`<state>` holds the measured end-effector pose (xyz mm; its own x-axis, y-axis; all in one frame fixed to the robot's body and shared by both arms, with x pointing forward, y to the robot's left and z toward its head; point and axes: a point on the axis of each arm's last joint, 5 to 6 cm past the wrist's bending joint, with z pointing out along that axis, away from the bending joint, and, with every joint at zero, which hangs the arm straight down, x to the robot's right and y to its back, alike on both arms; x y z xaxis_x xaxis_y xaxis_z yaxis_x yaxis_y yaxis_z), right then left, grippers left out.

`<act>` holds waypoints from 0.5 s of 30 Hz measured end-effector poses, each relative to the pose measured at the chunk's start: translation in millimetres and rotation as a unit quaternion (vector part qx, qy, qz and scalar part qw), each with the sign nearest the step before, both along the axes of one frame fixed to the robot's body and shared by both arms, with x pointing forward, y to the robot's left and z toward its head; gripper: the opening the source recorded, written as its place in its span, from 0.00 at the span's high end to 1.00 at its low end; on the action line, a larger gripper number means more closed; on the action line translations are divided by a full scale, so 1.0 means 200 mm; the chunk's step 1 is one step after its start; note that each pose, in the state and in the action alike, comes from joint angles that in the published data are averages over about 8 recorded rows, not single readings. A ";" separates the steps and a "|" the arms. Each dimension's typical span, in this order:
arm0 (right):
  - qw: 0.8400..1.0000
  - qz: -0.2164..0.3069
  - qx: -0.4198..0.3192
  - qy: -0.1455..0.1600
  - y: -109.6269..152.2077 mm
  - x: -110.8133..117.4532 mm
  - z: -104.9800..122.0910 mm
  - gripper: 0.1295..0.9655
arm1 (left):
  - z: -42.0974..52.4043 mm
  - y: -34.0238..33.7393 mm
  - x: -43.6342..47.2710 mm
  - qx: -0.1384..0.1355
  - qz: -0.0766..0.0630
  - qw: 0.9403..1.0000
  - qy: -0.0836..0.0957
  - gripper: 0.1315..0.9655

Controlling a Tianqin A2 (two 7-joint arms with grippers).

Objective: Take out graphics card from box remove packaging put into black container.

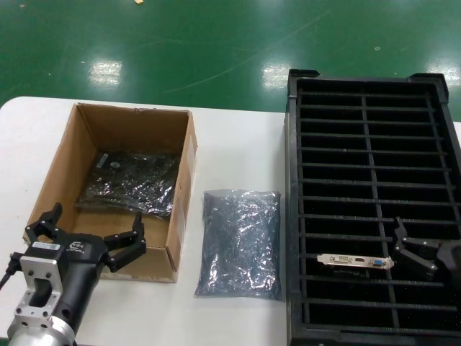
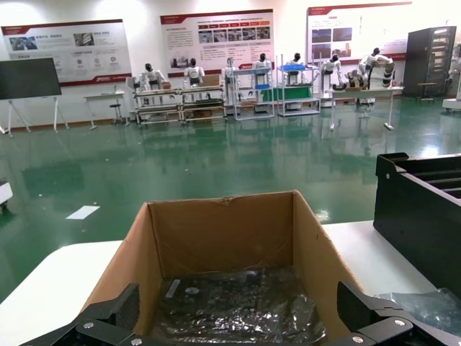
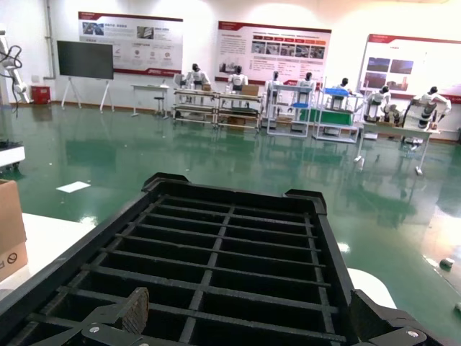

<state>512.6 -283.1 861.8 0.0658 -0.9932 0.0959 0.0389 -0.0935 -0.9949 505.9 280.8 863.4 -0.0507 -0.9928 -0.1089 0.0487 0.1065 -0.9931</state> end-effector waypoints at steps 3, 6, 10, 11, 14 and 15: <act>1.000 0.000 0.000 0.000 0.00 0.00 0.00 0.00 | -0.001 0.000 0.000 0.000 0.000 1.000 0.000 0.00; 1.000 0.000 0.000 0.000 0.00 0.00 0.00 0.00 | -0.001 0.000 0.000 0.000 0.000 1.000 0.000 0.00; 1.000 0.000 0.000 0.000 0.00 0.00 0.00 0.00 | -0.001 0.000 0.000 0.000 0.000 1.000 0.000 0.00; 1.000 0.000 0.000 0.000 0.00 0.00 0.00 0.00 | -0.001 0.000 0.000 0.000 0.000 1.000 0.000 0.00; 1.000 0.000 0.000 0.000 0.00 0.00 0.00 0.00 | -0.001 0.000 0.000 0.000 0.000 1.000 0.000 0.00; 1.000 0.000 0.000 0.000 0.00 0.00 0.00 0.00 | -0.001 0.000 0.000 0.000 0.000 1.000 0.000 0.00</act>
<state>512.5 -283.1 861.6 0.0651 -0.9933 0.0953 0.0382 -0.0929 -0.9949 505.8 280.8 863.2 -0.0503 -0.9929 -0.1079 0.0480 0.1056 -0.9933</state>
